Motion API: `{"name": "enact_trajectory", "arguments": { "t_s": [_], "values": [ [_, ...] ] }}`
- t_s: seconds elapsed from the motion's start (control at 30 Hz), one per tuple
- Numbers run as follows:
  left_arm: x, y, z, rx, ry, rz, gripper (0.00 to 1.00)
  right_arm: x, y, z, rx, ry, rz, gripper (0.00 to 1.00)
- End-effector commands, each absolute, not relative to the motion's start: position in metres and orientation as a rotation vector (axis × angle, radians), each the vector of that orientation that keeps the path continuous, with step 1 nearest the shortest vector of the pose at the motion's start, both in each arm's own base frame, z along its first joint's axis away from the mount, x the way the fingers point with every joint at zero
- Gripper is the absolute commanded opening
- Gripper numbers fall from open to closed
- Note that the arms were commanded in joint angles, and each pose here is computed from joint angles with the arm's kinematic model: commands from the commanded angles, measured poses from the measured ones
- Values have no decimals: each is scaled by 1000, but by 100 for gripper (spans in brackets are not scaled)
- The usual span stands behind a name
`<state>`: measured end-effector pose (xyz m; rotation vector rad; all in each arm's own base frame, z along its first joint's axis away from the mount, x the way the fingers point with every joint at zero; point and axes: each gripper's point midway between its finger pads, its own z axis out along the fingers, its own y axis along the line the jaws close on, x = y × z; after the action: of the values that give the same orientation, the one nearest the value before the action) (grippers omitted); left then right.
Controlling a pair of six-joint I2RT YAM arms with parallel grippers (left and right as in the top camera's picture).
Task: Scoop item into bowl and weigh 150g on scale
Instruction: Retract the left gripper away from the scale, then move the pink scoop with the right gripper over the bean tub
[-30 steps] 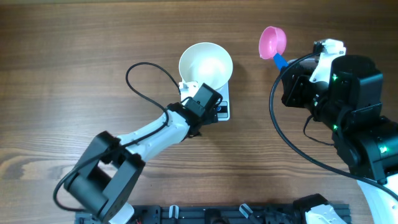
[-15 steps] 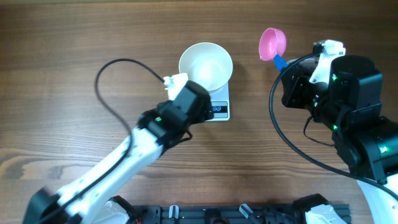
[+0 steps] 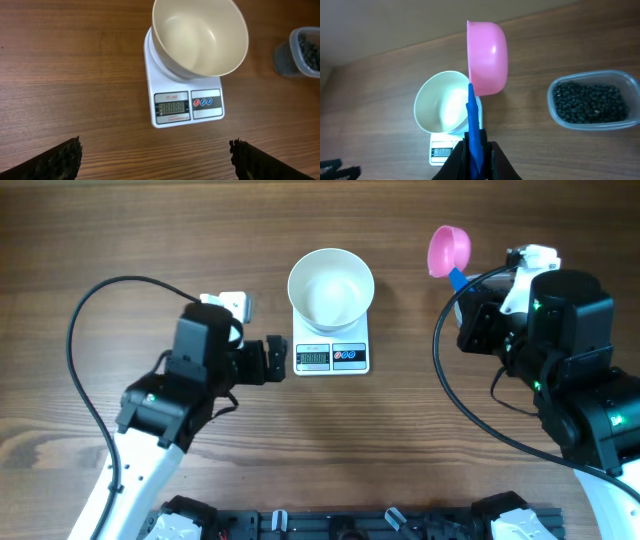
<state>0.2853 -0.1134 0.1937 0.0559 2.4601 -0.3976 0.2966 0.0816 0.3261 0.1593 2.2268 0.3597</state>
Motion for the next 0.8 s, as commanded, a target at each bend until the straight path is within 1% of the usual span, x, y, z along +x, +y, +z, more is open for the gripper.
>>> {"name": "enact_trajectory", "arguments": {
  "t_s": [0.0, 0.17, 0.37, 0.5, 0.63, 0.77],
  "values": [
    [286, -97, 189, 86, 2472, -358, 100, 302, 64, 331, 194, 2195, 241, 4],
    [294, -47, 185, -67, 2471, -85, 100, 304, 48, 333, 167, 2177, 103, 4],
    [294, -45, 185, -76, 2470, -82, 100, 308, 47, 328, 67, 2196, 26, 4],
    [294, -45, 185, -76, 2470, -82, 100, 312, 48, 312, -16, 2261, -30, 4],
    [294, -45, 185, -76, 2470, -82, 100, 314, 49, 290, -32, 2349, -59, 4],
    [294, -45, 185, -76, 2470, -82, 100, 316, 52, 283, -39, 2373, -50, 4]
  ]
}}
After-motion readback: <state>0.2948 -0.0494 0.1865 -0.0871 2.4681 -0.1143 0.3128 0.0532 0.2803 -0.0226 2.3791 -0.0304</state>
